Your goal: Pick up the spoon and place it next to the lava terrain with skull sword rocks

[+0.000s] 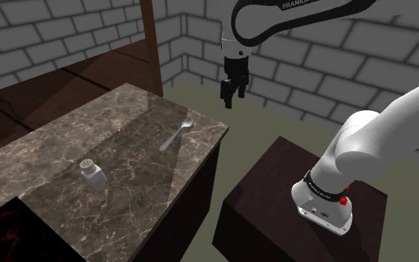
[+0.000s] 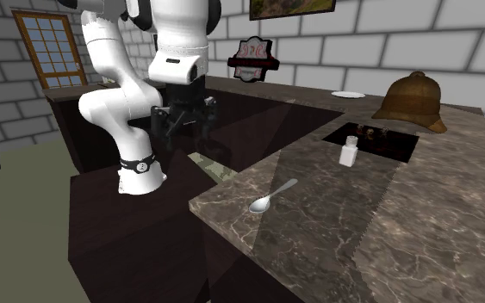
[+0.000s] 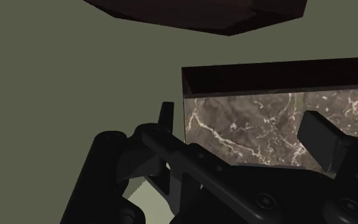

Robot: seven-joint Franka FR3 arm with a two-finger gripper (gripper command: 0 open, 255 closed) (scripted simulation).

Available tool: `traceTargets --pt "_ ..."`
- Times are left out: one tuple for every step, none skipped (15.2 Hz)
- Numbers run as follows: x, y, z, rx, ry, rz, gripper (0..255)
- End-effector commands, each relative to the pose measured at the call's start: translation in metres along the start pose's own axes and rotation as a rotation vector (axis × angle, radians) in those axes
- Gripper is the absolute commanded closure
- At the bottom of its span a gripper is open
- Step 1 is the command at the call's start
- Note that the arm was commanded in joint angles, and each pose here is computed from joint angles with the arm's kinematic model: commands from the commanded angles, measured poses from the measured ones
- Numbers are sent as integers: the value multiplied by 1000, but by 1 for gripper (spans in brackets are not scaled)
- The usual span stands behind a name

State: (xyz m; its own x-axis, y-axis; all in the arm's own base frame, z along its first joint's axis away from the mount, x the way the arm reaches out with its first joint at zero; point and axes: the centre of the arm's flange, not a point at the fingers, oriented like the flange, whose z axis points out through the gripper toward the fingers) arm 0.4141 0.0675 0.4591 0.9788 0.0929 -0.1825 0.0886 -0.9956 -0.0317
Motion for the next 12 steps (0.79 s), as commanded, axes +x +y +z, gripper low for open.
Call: traceTargets --pt "22 -11 8 -1 5 -11 0" --pt "33 -16 13 -1 6 -16 0" --pt "44 -22 17 -2 8 -21 0" --pt "55 -27 22 -3 10 -26 0" --pt "66 -32 27 -3 11 -32 0" --pt "77 -37 31 -4 13 -37 0" --pt "88 -43 36 -5 15 -42 0" --pt "99 -48 40 -5 16 -47 0" --pt "110 -54 44 -6 18 -53 0" --pt "121 -59 49 -6 20 -58 0" --pt "132 -65 53 -7 21 -63 0" --pt "143 -71 58 -8 23 -68 0"
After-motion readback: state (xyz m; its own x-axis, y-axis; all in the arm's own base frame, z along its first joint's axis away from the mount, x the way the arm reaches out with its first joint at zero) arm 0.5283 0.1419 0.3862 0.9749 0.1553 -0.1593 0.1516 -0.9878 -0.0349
